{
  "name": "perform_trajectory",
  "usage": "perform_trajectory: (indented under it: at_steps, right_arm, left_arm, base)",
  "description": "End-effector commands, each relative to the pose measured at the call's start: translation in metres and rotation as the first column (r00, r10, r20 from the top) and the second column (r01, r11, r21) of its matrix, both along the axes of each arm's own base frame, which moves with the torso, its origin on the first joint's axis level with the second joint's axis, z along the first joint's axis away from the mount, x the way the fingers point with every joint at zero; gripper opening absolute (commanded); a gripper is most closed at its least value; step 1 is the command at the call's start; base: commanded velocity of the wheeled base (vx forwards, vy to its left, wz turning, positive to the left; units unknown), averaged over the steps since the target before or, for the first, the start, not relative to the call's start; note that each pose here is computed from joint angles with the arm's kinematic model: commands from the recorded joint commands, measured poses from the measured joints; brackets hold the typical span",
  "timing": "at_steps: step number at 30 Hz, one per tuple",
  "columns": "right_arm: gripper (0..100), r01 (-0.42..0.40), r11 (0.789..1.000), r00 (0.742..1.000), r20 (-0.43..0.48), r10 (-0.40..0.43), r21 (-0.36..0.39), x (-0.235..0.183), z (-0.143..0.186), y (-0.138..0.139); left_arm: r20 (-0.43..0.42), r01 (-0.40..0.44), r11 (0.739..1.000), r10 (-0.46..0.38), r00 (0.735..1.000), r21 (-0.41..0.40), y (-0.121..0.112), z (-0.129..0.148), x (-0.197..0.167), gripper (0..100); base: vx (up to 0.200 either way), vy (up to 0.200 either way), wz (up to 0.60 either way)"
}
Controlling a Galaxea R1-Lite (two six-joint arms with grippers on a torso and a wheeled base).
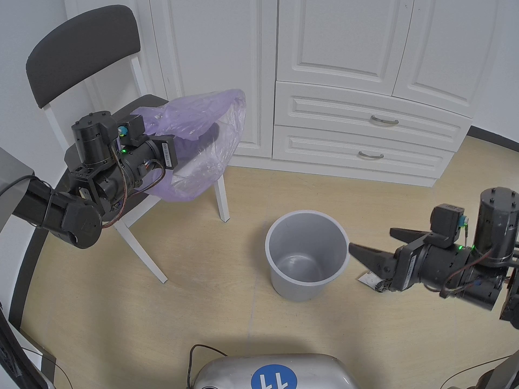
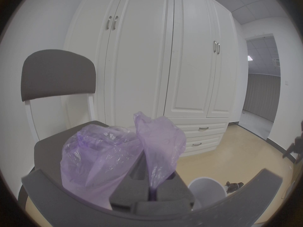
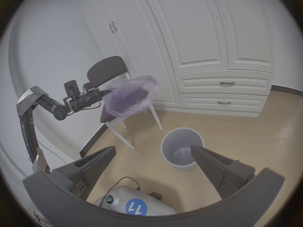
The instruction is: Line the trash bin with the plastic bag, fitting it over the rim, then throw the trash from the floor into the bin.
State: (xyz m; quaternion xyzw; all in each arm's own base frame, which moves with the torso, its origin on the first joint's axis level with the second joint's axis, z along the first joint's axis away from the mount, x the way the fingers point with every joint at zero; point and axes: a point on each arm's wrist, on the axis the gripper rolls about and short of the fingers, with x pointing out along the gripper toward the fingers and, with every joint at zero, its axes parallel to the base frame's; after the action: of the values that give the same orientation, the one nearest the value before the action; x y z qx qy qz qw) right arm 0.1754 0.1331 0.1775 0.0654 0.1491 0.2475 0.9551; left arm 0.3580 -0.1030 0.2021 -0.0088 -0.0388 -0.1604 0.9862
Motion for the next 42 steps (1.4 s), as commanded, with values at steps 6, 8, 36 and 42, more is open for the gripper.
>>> perform_trajectory:
  at_steps: [6,8,36,42]
  right_arm:
    - [100,-0.051,0.996,0.996,-0.073,0.056,0.076,0.003,-0.031,0.045]
    - [100,-0.048,0.994,0.996,-0.071,0.055,0.099,0.007,-0.034,0.049]
    - [100,0.041,0.909,0.999,0.002,-0.046,0.415,0.070,-0.092,0.071]
    - [100,0.065,0.893,0.998,-0.019,-0.063,0.446,0.081,-0.097,0.073]
  left_arm:
    - [0.109,0.019,0.999,-0.015,0.994,-0.035,0.001,0.028,-0.022,0]
    - [0.119,0.020,0.999,-0.015,0.993,-0.039,0.001,0.030,-0.023,0]
    - [0.276,0.209,0.975,-0.180,0.944,-0.080,-0.046,0.047,-0.072,0]
    - [0.286,0.233,0.969,-0.202,0.937,-0.078,-0.052,0.045,-0.079,0]
  base:
    - [0.000,0.000,0.00]
    - [0.000,0.000,0.00]
    - [0.000,0.000,0.00]
    - [0.000,0.000,0.00]
